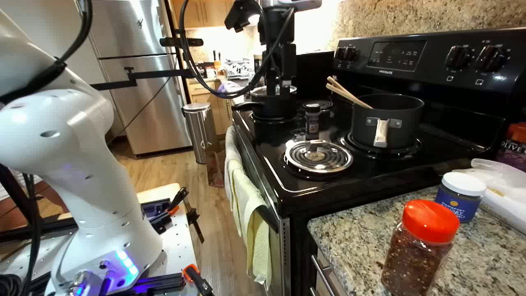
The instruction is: Get the colourless jar on the right counter and put it in the of the stove
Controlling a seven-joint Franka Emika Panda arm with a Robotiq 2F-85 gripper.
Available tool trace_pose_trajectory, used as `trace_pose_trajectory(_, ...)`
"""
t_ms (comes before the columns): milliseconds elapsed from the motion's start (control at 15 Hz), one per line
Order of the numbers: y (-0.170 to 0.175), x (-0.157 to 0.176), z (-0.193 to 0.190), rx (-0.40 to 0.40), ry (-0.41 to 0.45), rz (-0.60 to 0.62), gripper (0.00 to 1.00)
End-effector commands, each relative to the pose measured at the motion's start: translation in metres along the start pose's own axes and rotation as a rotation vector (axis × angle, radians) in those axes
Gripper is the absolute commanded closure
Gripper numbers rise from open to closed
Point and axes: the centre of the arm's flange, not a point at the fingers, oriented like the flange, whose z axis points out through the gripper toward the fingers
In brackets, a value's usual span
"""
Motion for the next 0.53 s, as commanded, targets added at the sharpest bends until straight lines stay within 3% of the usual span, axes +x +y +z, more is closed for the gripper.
trace_pose_trajectory(0, 0.000, 0.000, 0.000, 0.000, 0.000, 0.000, 0.00)
trace_pose_trajectory(267, -0.007, 0.014, -0.004, 0.117, 0.056, 0.022, 0.00)
trace_pose_trajectory(467, 0.010, 0.028, -0.010, 0.182, 0.119, 0.086, 0.00)
